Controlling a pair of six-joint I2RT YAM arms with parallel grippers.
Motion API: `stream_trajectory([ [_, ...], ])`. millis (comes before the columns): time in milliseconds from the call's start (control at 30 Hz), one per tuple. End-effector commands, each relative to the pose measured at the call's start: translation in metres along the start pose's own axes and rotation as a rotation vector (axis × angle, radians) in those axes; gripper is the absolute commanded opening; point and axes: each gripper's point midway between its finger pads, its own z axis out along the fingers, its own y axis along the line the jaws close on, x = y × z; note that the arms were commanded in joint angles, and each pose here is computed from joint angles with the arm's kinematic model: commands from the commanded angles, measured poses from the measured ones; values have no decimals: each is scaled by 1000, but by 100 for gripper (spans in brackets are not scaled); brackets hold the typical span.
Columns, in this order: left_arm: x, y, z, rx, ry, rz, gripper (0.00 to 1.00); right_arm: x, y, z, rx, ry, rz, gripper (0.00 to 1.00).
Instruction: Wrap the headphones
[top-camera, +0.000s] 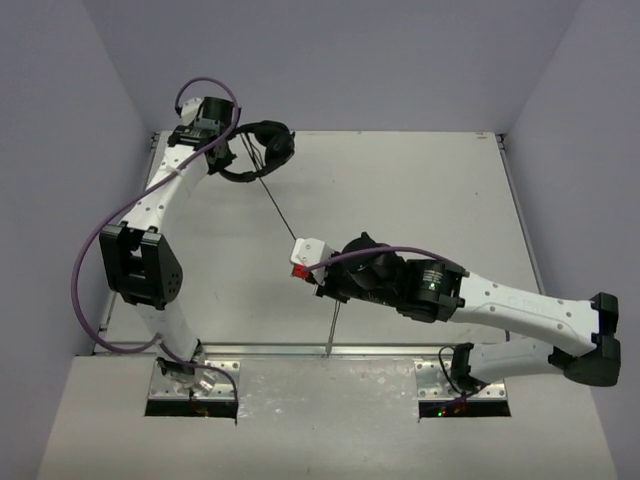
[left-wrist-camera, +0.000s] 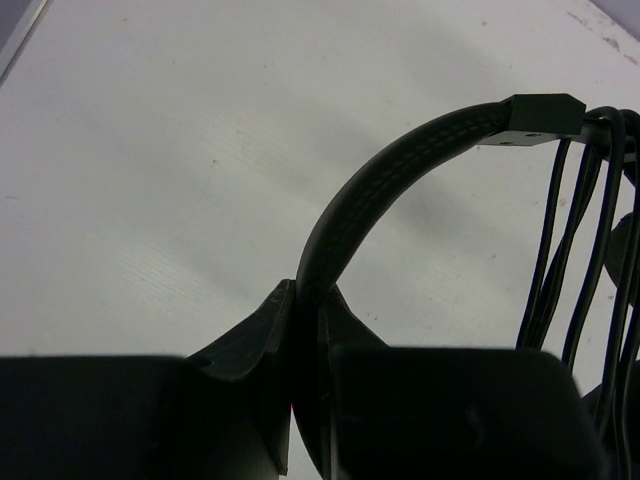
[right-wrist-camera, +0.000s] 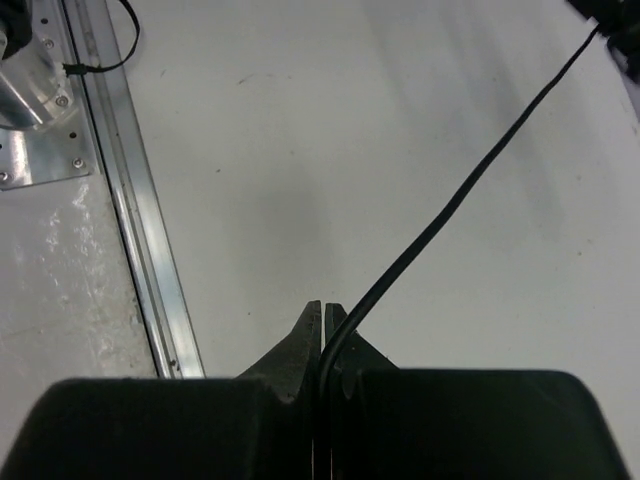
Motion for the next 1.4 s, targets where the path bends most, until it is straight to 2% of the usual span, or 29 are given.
stream_trajectory([
  [0, -34, -11, -13, 15, -194, -94, 0, -79, -17, -29, 23, -162, -74, 1],
  [67, -7, -6, -9, -22, -186, -67, 0, -108, -34, -35, 69, -181, -116, 1],
  [133, 23, -11, -21, 7, -201, -41, 0, -121, -49, -37, 115, -163, -155, 1],
  [167, 26, -19, -46, 43, -258, -69, 0, -136, -62, -38, 138, -150, -182, 1],
  [233, 58, -20, -53, 71, -258, -41, 0, -146, -82, -37, 169, -135, -173, 1],
  [267, 56, -22, -70, 106, -304, -52, 0, -161, -93, -36, 191, -145, -177, 1],
  [300, 81, -28, -78, 139, -292, -3, 0, -162, -100, -37, 208, -128, -178, 1],
  [367, 103, -30, -101, 203, -328, 48, 1, -169, -124, -41, 251, -131, -162, 1],
  [400, 110, -31, -109, 226, -355, 124, 0, -168, -141, -45, 278, -130, -142, 1],
  [433, 110, -31, -124, 271, -387, 119, 0, -171, -151, -50, 301, -140, -131, 1],
  [500, 138, -38, -141, 379, -422, 256, 0, -163, -179, -56, 366, -121, -105, 1],
  [533, 136, -37, -157, 448, -442, 236, 0, -159, -189, -59, 387, -116, -94, 1],
  [600, 160, -41, -171, 589, -420, 299, 0, -145, -213, -62, 439, -90, -71, 1],
  [733, 175, -32, -207, 815, -377, 312, 0, -121, -252, -74, 516, -76, -33, 1],
  [833, 193, -30, -227, 878, -308, 391, 0, -99, -282, -76, 590, -17, -71, 1],
  [900, 191, -32, -243, 907, -281, 415, 0, -82, -300, -83, 633, 1, -35, 1],
  [1067, 195, -18, -271, 974, -176, 494, 0, -42, -315, -62, 583, 25, 70, 1],
  [1200, 165, 0, -287, 968, -222, 428, 0, -2, -300, -33, 526, 64, 149, 1],
  [1267, 144, 4, -300, 964, -246, 391, 0, -1, -292, -27, 504, 16, 176, 1],
  [1300, 138, 6, -303, 956, -250, 384, 0, 12, -279, -15, 459, 18, 230, 1],
  [1367, 115, 4, -325, 998, -278, 330, 0, 4, -263, -7, 380, -63, 263, 1],
])
